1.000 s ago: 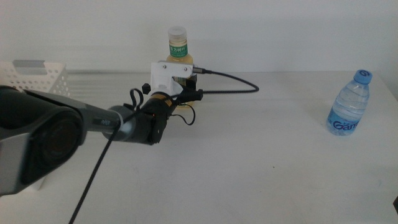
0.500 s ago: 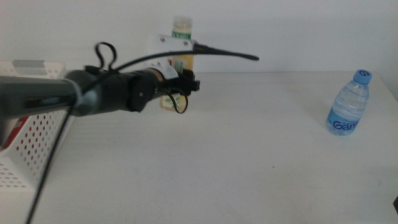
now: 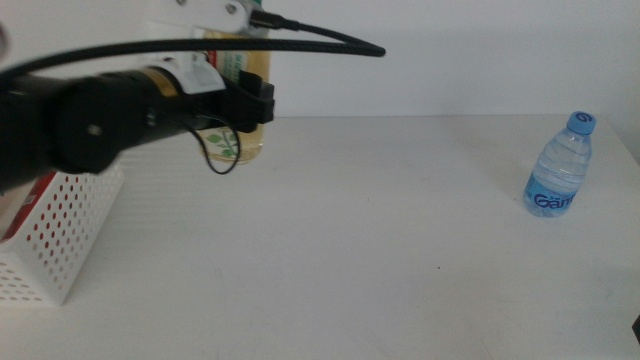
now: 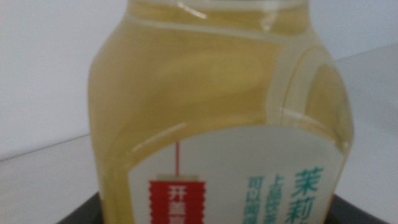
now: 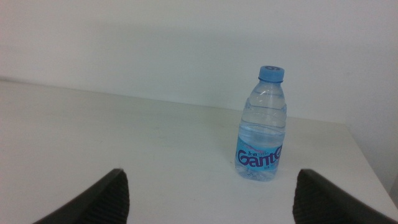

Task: Use arms to grab the bottles and put them into the dustbin to the left of the table.

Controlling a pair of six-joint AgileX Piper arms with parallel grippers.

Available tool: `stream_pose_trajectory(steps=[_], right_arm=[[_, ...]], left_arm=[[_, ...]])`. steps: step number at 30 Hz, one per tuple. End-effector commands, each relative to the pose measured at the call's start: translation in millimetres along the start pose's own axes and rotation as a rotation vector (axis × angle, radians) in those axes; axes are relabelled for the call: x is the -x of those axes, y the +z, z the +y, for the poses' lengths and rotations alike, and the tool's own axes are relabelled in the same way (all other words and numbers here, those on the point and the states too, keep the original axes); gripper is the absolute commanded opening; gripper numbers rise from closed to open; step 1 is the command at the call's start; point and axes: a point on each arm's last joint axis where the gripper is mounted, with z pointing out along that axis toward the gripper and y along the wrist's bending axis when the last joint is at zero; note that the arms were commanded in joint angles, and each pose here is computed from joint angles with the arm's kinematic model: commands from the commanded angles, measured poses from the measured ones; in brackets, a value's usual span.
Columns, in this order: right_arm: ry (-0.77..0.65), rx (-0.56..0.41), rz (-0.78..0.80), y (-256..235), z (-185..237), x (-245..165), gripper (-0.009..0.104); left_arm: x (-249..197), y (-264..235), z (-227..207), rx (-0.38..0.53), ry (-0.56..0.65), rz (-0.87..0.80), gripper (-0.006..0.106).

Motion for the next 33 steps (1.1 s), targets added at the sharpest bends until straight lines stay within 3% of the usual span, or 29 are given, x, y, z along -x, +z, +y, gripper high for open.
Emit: stream_pose_trajectory(steps=[1, 16, 22, 33], right_arm=[[-0.017, -0.011, -0.110, -3, -1, 11, 0.071], [-0.017, -0.011, -0.110, -3, -1, 11, 0.071], [-0.017, -0.011, -0.110, -3, -1, 11, 0.071], [-0.017, -0.011, -0.110, -3, -1, 11, 0.071]], left_arm=[[44, -40, -1, 0.003, 0.027, -0.205, -0.005], [39, -105, 12, 0.001, -0.109, 0.040, -0.005], [34, -116, 10, -0.018, -0.141, 0.223, -0.005], [48, -144, 52, 0.098, -0.188, 0.461, -0.005]])
